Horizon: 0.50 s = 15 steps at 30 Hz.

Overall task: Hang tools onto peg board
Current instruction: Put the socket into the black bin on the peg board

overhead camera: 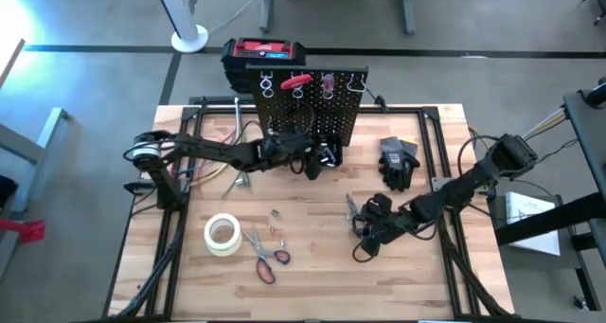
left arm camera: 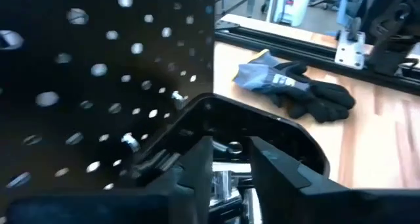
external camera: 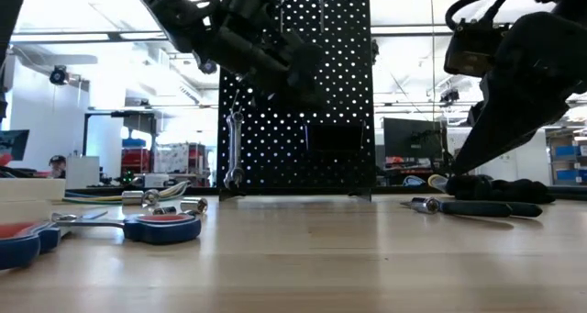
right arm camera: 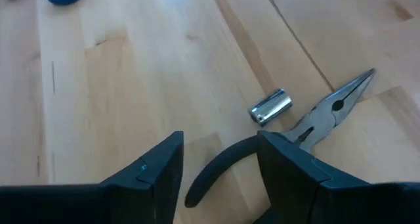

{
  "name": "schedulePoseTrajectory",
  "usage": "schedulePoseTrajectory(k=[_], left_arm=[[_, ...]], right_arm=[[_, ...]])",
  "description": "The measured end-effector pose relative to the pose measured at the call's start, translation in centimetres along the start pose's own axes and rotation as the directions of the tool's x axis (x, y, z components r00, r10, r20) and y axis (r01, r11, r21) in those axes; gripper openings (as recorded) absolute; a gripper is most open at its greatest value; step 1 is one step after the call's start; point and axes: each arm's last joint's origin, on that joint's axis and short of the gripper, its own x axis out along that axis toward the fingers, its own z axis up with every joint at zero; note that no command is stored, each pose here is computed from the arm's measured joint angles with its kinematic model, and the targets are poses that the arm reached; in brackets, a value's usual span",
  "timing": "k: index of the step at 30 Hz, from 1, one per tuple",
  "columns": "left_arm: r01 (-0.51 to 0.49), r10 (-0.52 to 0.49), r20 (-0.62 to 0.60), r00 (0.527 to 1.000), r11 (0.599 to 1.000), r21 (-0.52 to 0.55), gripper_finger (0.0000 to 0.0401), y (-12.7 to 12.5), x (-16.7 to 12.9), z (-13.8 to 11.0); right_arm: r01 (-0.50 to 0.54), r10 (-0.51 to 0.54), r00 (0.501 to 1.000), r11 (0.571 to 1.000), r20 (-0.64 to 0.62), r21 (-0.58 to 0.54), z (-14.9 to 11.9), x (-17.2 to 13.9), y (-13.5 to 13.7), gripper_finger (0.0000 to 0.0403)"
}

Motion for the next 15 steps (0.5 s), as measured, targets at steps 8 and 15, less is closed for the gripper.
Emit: schedulePoseTrajectory(k=[8,15], left_arm=[[-0.007,0.007,-0.030,1.000,1.000,0.004,0.0183,0.2,-2.6,0.6],[0.071,-0.068,0.058,0.996,0.996,-0.047,0.0204,-0.1,-7.8,-0.4]], right_arm=[[0.033,-0.035,0.999,0.998,0.036,0.054,0.0,-0.1,0.0,0.0202],[0.043,-0.051,0.997,0.989,0.052,0.141,0.1,-0.1,-0.1,0.0197]])
